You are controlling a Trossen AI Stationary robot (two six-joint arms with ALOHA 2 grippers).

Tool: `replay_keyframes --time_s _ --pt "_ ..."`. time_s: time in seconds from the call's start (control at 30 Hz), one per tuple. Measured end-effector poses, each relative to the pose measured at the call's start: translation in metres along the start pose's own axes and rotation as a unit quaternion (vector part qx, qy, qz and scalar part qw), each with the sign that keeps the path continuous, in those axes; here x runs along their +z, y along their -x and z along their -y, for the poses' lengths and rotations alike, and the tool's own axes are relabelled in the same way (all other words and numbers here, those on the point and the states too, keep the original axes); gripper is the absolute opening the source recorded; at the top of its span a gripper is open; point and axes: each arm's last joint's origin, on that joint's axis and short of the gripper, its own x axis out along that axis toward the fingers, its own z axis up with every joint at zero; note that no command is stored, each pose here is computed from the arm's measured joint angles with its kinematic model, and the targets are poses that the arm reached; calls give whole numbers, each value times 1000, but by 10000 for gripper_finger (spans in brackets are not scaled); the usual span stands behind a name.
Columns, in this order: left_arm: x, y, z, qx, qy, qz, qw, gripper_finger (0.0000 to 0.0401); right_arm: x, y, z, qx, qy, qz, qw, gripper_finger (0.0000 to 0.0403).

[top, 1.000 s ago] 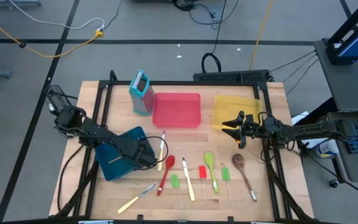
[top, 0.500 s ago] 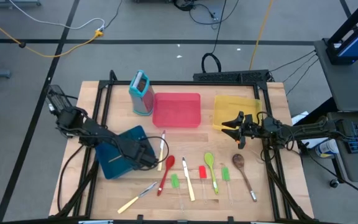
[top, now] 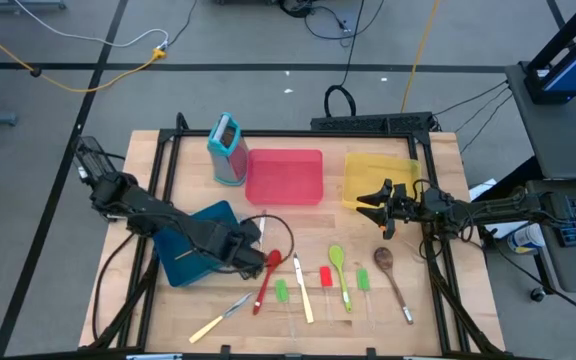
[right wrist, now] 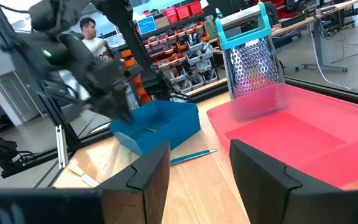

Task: Pick & Place Kitchen Items
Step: Put the red serving spoon into the blue bin

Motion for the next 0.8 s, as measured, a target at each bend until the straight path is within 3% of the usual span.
replay_keyframes --time_s 0.13,0.23,0.53,0.8 --pt "8 5 21 -93 -29 64 993 51 0 0 0 0 0 0 1000 160" --pt "8 7 31 -127 -57 84 987 52 0 0 0 0 0 0 1000 160" --pt "0 4 34 -124 -41 72 989 54 0 0 0 1 13 0 1000 160" --pt "-3 0 33 -121 -17 65 990 104 3 0 -1 5 28 13 1000 160"
